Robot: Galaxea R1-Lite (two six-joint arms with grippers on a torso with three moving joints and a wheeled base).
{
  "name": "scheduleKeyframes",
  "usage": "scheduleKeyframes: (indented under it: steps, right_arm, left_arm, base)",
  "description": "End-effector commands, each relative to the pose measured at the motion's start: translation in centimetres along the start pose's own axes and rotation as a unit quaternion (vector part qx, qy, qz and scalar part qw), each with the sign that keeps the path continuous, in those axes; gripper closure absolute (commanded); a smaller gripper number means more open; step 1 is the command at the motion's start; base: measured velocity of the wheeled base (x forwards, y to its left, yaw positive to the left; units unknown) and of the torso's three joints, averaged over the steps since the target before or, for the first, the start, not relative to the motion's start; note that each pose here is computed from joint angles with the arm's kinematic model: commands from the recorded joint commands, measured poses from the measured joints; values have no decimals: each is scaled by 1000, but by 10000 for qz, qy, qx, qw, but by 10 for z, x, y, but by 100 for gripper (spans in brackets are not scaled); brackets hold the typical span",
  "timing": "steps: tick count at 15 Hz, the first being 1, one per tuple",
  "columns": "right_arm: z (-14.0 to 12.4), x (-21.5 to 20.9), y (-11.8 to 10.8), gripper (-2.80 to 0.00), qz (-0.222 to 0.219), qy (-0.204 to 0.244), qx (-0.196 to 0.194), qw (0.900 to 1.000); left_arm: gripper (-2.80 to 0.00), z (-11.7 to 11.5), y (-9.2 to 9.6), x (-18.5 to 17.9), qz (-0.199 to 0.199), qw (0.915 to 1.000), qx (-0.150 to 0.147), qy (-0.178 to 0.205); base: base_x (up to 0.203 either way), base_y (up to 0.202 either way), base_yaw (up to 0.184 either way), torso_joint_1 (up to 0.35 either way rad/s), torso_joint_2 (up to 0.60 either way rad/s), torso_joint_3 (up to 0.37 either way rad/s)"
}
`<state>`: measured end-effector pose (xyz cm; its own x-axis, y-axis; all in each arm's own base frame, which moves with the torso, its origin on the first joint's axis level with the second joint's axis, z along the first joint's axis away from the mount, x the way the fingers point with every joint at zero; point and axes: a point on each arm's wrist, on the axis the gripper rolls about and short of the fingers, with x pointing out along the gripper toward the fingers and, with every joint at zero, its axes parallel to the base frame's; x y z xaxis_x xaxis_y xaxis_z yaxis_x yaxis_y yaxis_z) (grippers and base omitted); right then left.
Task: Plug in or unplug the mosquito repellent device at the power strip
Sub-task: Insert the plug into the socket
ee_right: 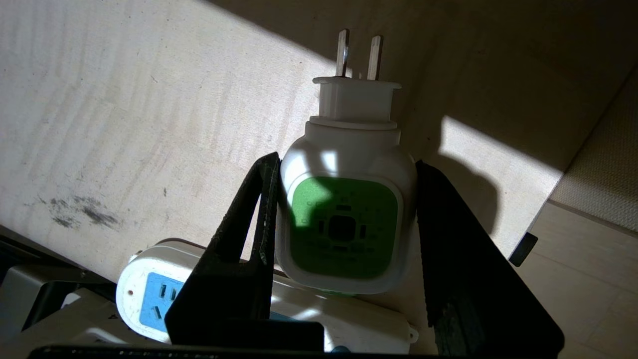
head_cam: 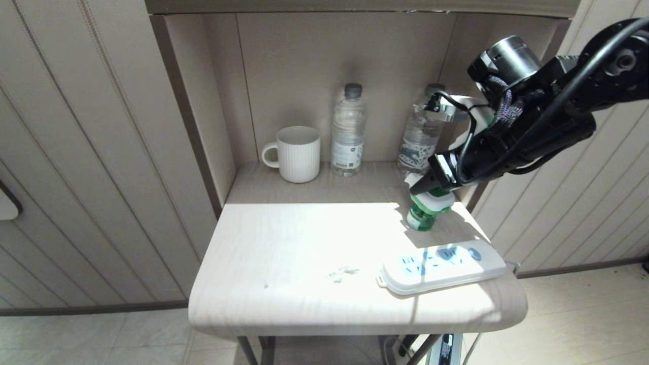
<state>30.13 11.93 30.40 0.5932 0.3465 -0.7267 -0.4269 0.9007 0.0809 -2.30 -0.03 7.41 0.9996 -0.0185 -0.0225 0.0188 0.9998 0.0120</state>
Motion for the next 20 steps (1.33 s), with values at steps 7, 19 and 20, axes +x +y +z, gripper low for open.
scheduleKeyframes:
  steps: [7,19,20]
  right_arm:
    - [-1,-4,3,-280,49,-30,-35,10000]
    - [-83,-111,17,-280,-176,-1161,-226,9928]
    - [-97,-111,19,-280,-249,-1351,-277,9901]
  left_arm:
    - [0,0,0,0,0,10000,0,1]
    - [0,0,0,0,1,10000,0,-5]
    - [0,0,0,0,-3,10000,0,1]
  base:
    - [0,0,0,0,0,0]
    - [0,0,0,0,0,0]
    - [0,0,0,0,0,0]
